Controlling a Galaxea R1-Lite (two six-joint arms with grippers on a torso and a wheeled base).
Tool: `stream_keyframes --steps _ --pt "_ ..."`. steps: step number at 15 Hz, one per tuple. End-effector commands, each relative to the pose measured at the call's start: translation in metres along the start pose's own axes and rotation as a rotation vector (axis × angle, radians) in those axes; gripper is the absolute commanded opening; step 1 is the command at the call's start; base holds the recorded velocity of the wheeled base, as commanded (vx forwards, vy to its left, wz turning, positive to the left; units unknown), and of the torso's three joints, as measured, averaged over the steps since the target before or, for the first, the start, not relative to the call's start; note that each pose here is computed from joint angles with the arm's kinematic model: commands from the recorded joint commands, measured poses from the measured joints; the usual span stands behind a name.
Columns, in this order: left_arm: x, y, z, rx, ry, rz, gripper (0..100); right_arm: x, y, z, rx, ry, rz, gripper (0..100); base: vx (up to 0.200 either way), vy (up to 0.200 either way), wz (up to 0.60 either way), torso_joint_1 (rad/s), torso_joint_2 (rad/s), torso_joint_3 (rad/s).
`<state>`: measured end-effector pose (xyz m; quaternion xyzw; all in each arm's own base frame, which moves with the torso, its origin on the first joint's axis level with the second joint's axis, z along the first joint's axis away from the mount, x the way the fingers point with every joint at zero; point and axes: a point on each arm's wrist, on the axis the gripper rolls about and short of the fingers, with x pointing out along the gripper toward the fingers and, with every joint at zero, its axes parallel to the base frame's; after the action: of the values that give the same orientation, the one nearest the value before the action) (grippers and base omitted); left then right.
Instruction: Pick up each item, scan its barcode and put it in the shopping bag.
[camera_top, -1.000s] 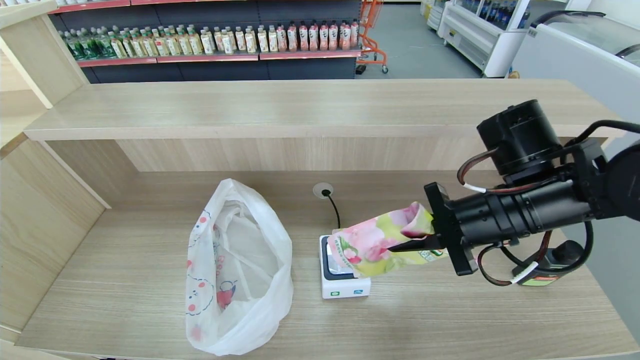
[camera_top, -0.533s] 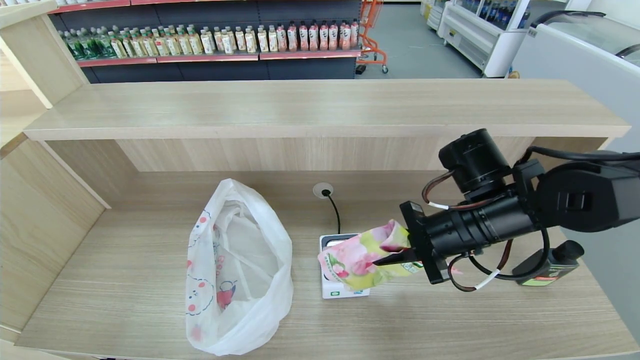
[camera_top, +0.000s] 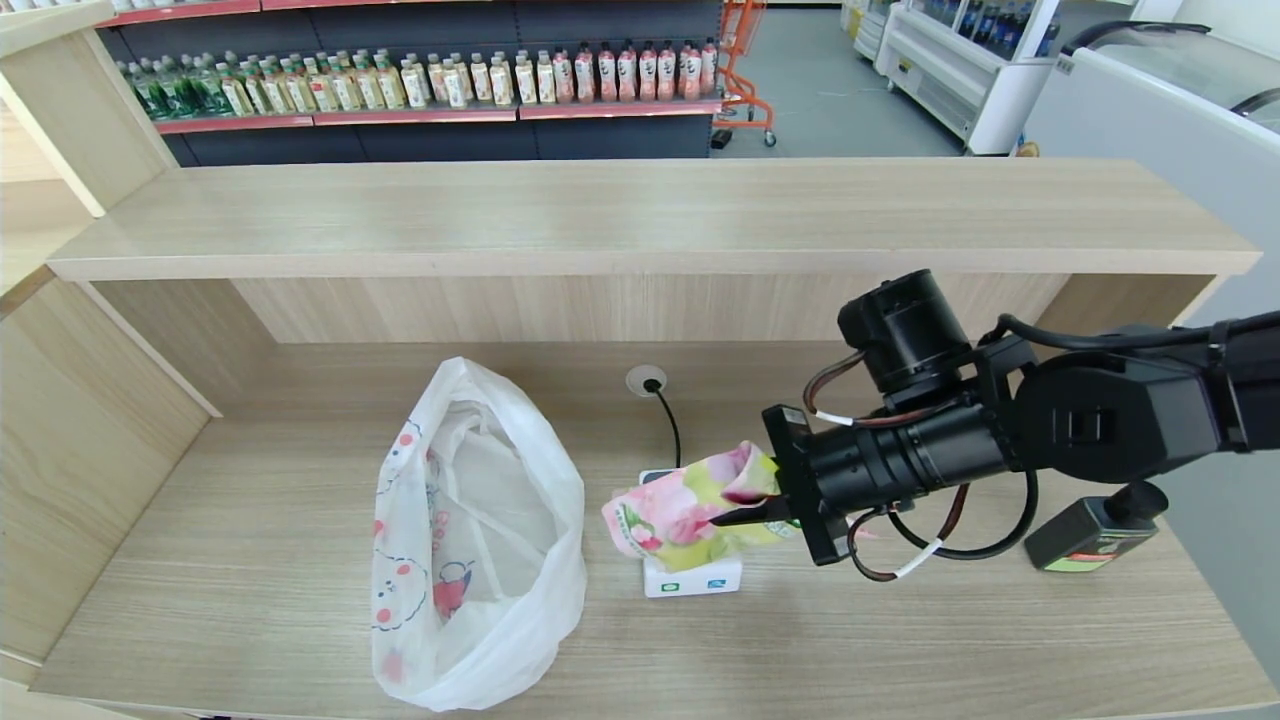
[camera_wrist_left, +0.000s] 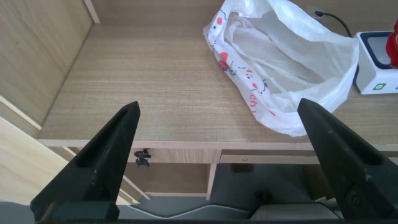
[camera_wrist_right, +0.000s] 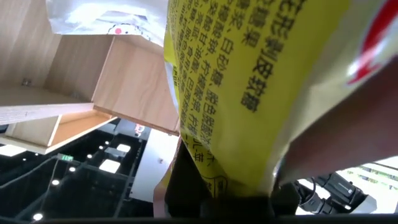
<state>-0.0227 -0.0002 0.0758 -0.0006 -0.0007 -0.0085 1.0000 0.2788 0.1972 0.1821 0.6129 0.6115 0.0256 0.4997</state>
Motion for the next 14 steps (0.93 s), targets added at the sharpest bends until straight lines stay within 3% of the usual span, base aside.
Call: stream_keyframes --steps 1,5,9,14 --pt "0.000 0.000 0.000 0.000 0.000 0.000 100 0.005 -0.002 0.001 0.004 0.001 -0.015 0 0.000 0.000 0.00 0.000 0.00 0.000" --pt "0.000 0.000 0.000 0.000 0.000 0.000 100 0.008 0.001 0.002 -0.002 -0.023 -0.005 0 0.000 0.000 0.00 0.000 0.00 0.000" --pt "0.000 0.000 0.000 0.000 0.000 0.000 100 -0.015 0.015 -0.015 -0.031 -0.006 0.072 0 0.000 0.000 0.00 0.000 0.00 0.000" --pt "0.000 0.000 0.000 0.000 0.000 0.000 100 -0.012 0.008 -0.012 0.064 -0.015 0.019 0 0.000 0.000 0.00 0.000 0.00 0.000"
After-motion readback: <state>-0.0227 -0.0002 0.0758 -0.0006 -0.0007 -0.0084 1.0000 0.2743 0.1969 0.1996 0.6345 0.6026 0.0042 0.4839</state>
